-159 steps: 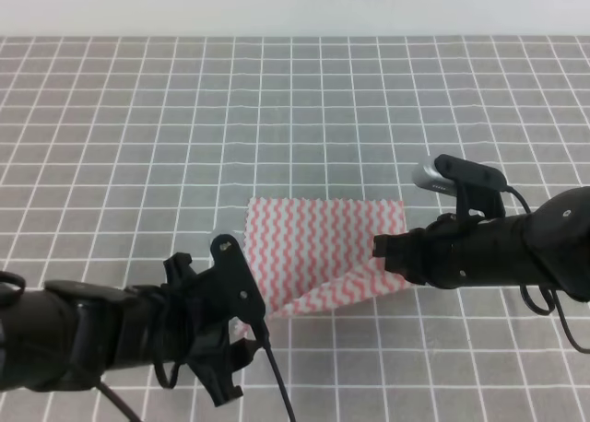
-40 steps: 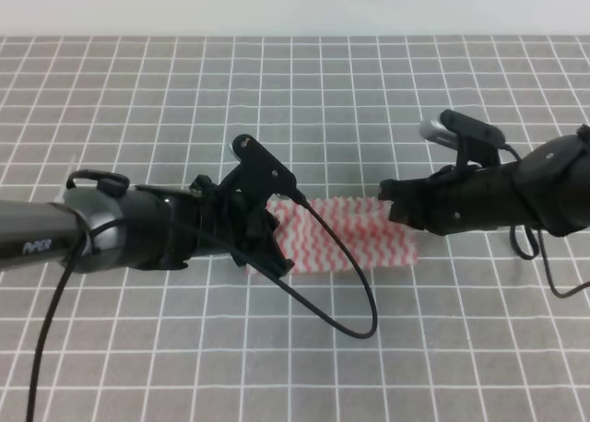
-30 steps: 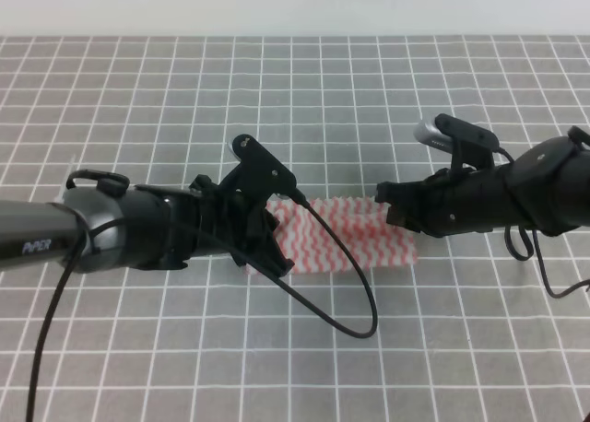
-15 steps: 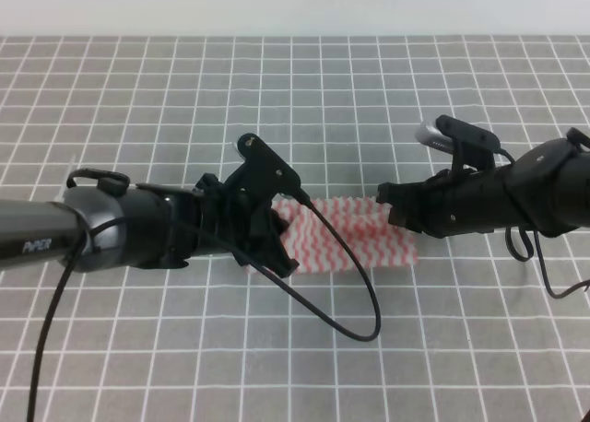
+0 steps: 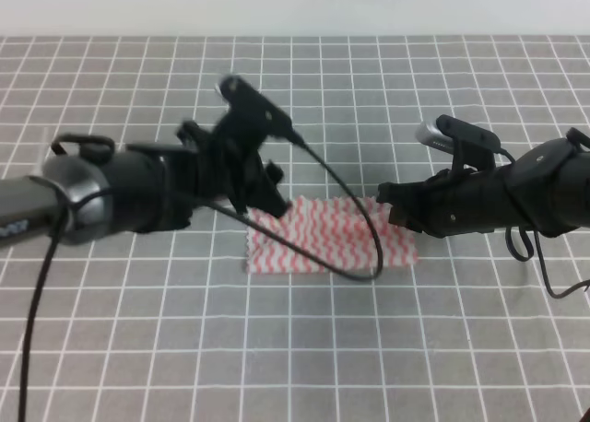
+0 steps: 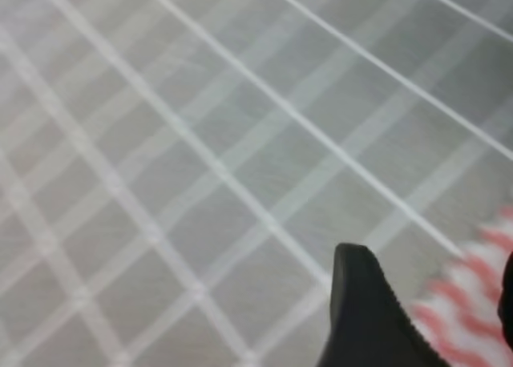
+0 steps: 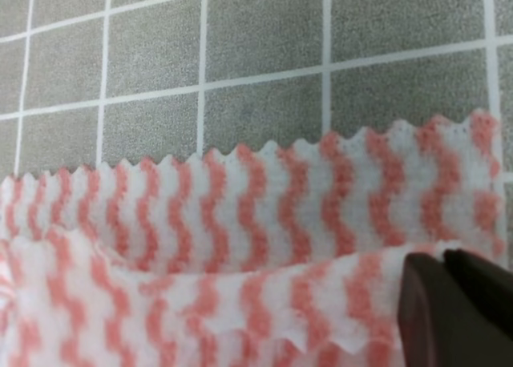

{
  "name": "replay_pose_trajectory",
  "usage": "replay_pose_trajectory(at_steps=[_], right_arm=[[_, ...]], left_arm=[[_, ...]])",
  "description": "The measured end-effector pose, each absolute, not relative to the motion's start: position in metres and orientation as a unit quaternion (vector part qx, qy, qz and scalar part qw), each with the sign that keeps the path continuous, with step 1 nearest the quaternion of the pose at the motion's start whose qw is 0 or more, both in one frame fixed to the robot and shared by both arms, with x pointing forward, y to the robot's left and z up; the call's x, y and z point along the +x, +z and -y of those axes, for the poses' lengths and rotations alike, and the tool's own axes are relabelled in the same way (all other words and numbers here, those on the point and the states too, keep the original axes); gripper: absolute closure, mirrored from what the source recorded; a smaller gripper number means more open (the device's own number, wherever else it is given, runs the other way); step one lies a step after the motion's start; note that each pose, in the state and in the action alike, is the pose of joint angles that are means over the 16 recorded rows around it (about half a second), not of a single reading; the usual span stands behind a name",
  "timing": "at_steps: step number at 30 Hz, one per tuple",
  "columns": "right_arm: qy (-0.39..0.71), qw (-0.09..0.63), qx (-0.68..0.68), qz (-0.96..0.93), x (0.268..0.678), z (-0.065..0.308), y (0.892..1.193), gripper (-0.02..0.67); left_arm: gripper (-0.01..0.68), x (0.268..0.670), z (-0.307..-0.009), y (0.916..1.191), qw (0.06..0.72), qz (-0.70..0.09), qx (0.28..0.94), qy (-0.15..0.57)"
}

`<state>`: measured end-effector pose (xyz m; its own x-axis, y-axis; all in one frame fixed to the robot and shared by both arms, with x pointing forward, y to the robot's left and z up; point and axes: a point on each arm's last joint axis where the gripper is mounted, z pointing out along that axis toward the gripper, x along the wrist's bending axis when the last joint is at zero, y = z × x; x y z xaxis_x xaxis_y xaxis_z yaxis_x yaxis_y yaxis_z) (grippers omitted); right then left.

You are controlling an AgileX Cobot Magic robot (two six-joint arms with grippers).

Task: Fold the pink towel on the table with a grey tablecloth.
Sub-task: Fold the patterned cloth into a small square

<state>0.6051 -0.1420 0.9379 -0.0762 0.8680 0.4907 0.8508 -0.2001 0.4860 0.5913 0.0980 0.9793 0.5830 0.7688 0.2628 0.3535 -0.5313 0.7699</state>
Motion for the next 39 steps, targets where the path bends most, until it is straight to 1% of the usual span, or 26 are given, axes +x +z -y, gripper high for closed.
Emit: replay_pose_trajectory(at_steps=[5, 8, 13, 16, 22, 26, 31, 33, 36, 39], right_arm=[[0.372, 0.012, 0.68, -0.632, 0.605, 0.142, 0.938, 0.663], [0.372, 0.012, 0.68, -0.632, 0.605, 0.142, 0.938, 0.663], [0.372, 0.011, 0.68, -0.632, 0.605, 0.142, 0.938, 0.663], [0.372, 0.01, 0.68, -0.632, 0.605, 0.142, 0.938, 0.663], [0.37, 0.008, 0.68, -0.633, 0.605, 0.141, 0.937, 0.663], [0.369, 0.005, 0.679, -0.634, 0.604, 0.141, 0.936, 0.662], [0.368, 0.003, 0.679, -0.636, 0.604, 0.141, 0.936, 0.662], [0.368, 0.001, 0.678, -0.636, 0.604, 0.14, 0.936, 0.662], [0.368, 0.0, 0.678, -0.637, 0.604, 0.14, 0.936, 0.662], [0.368, 0.0, 0.677, -0.637, 0.603, 0.14, 0.936, 0.662]], left_arm=[[0.46, 0.59, -0.097, 0.993, 0.366, -0.346, 0.809, 0.302], [0.521, 0.589, -0.096, 0.996, 0.378, -0.346, 0.807, 0.295], [0.609, 0.587, -0.094, 0.992, 0.389, -0.338, 0.812, 0.275], [0.63, 0.588, -0.096, 0.987, 0.396, -0.335, 0.814, 0.261], [0.593, 0.599, -0.112, 0.981, 0.435, -0.348, 0.803, 0.213], [0.568, 0.606, -0.13, 0.979, 0.471, -0.35, 0.792, 0.166], [0.553, 0.608, -0.151, 0.979, 0.507, -0.341, 0.785, 0.101], [0.548, 0.608, -0.157, 0.978, 0.514, -0.336, 0.785, 0.078], [0.526, 0.608, -0.164, 0.974, 0.511, -0.324, 0.794, 0.062], [0.484, 0.61, -0.166, 0.97, 0.506, -0.312, 0.802, 0.057]])
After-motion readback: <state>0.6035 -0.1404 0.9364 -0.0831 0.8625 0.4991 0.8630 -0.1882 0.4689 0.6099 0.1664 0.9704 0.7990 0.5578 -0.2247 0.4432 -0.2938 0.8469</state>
